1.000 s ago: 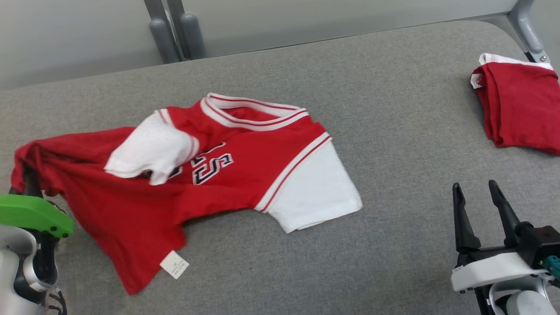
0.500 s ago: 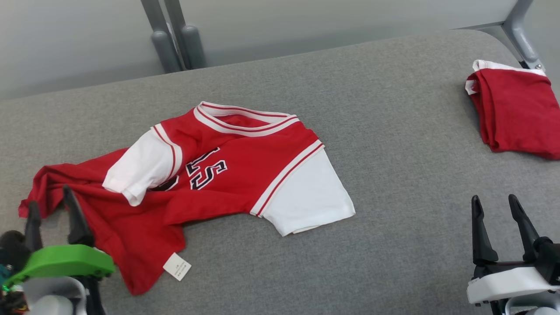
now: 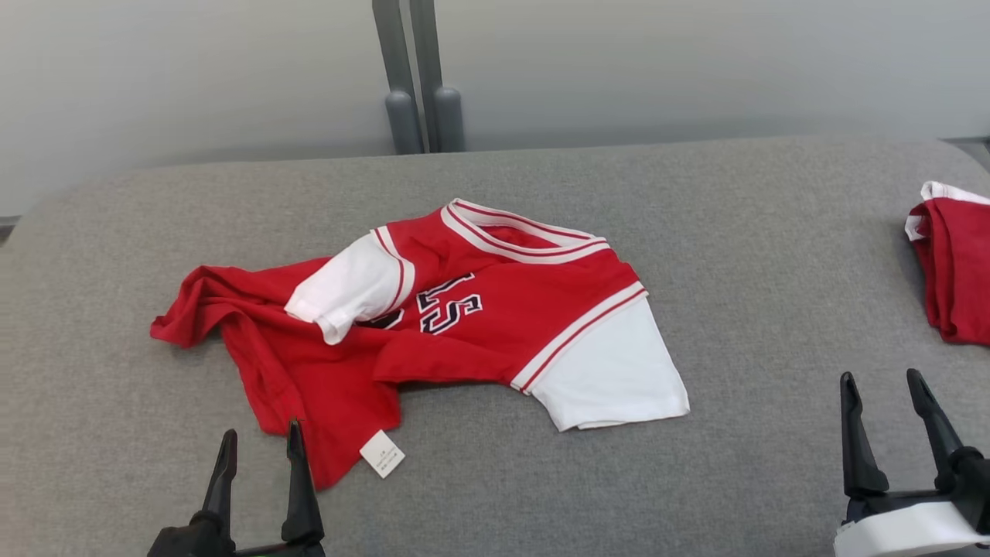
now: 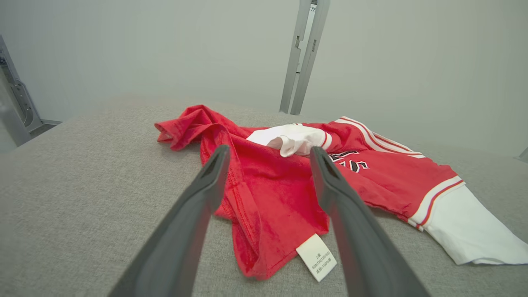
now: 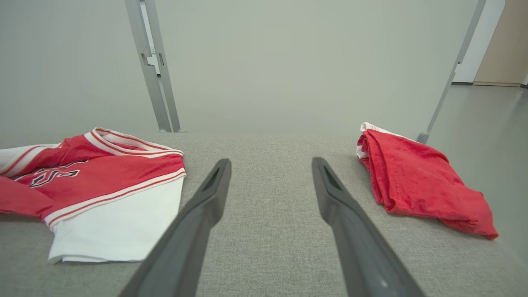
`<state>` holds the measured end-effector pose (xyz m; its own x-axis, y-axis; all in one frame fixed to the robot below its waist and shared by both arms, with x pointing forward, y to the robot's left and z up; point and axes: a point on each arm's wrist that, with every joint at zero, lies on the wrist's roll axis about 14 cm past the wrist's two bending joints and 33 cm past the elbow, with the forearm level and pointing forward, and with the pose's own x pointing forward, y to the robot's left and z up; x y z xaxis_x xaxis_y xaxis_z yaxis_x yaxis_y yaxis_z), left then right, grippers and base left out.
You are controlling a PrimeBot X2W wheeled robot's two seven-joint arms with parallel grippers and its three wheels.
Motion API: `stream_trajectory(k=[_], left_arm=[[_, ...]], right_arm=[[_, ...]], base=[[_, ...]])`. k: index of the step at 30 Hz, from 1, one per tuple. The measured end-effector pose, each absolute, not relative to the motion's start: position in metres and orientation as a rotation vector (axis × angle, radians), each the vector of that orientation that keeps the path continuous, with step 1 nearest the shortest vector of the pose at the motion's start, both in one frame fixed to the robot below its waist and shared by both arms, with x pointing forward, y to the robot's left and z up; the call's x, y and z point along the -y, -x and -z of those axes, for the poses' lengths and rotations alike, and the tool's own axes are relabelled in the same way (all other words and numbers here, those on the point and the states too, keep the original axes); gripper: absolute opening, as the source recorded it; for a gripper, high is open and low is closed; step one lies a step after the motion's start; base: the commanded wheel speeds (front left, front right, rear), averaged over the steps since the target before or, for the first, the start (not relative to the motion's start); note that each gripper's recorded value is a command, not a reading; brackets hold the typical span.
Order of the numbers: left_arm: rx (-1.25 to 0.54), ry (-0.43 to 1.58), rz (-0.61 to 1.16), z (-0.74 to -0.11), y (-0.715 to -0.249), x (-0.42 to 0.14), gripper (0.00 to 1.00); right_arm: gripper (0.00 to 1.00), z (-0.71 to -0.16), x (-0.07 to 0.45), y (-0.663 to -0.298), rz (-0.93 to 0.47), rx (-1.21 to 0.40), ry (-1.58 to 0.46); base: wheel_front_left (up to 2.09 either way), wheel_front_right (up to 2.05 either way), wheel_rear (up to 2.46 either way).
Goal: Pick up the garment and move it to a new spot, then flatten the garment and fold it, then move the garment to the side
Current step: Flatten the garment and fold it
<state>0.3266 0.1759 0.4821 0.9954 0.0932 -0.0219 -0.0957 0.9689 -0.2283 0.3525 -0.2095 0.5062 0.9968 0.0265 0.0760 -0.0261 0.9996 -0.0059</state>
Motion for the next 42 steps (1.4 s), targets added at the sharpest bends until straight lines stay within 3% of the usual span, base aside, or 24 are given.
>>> stream_trajectory(k=[14, 31, 42], left_arm=[[0.046, 0.194, -0.041, -0.491, -0.295, -0.182, 1.0], [-0.01, 0.199, 0.007, -0.475, -0.301, -0.17, 1.0], [-0.409, 0.138, 0.114, -0.397, -0.326, -0.134, 1.0]], right_arm=[[1.0, -0.515, 0.172, -0.348, -0.126, 0.108, -0.013], [1.0, -0.503, 0.162, -0.347, -0.14, 0.071, -0.037], [1.0, -0.43, 0.086, -0.399, -0.411, -0.399, 0.137]], base=[[0.0, 0.0, 0.0], [0.0, 0.0, 0.0], [0.0, 0.0, 0.0]])
